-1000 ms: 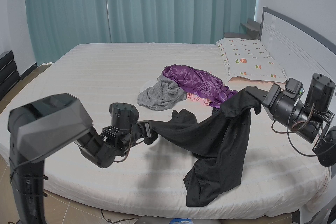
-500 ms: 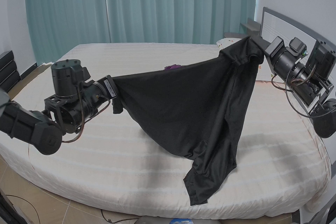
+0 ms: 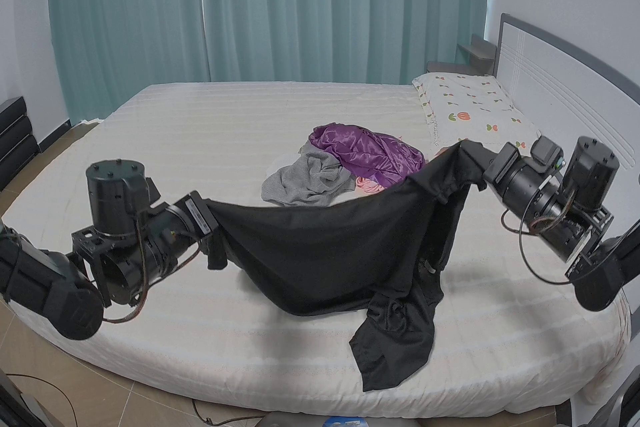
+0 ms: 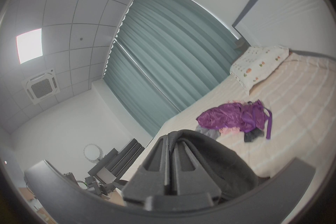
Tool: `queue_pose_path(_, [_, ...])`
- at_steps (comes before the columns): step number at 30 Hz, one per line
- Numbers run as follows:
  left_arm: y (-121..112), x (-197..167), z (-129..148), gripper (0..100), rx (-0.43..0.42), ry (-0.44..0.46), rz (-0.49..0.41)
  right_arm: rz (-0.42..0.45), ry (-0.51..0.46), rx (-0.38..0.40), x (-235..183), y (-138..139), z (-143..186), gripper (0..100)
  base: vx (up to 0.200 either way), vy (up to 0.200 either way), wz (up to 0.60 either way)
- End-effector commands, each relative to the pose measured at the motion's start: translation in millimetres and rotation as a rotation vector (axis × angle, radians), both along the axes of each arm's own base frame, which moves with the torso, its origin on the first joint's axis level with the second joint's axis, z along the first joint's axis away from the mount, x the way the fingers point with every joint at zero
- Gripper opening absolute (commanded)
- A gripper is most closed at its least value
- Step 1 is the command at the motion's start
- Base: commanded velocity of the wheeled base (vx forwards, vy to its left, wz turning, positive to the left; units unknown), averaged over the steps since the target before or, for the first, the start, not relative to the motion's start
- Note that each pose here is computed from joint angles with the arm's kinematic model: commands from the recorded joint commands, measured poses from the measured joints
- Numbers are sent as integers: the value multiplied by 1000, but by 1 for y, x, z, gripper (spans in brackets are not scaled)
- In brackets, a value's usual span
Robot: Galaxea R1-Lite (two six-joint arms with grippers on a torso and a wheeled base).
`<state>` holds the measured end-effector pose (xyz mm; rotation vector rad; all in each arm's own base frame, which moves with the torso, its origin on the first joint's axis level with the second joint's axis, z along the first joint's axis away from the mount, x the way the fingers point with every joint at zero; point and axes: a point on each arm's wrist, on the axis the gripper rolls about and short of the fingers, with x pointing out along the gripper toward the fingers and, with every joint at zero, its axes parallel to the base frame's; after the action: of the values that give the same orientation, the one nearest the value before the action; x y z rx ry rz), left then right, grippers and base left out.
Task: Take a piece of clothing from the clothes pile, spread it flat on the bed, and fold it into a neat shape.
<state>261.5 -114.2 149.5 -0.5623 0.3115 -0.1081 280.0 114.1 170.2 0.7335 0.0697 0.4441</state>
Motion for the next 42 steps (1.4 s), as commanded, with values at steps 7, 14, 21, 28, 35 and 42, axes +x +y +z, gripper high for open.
queue_pose_path(7, [-12, -8, -57, 0, -8, 221, -39, 43, 227, -38, -10, 13, -68, 0, 0, 0, 0])
queue_pose_path(14, [-8, -19, -75, 0, -11, 228, -42, 40, 266, -54, -23, 7, -74, 0, 0, 0, 0])
queue_pose_path(21, [-1, -28, -81, 0, -18, 225, -36, 39, 254, -49, -28, 5, -74, 0, 0, 0, 0])
queue_pose_path(28, [-1, -29, -80, 0, -21, 221, -34, 1, 234, -45, -32, 1, -71, 0, -143, 0, 0])
queue_pose_path(35, [0, -32, -77, 0, -25, 216, -39, -6, 223, -42, -32, -1, -68, 0, -114, 0, 0])
queue_pose_path(42, [-1, -29, -78, 0, -28, 214, -37, -5, 233, -46, -30, 0, -71, 0, 0, 0, 0])
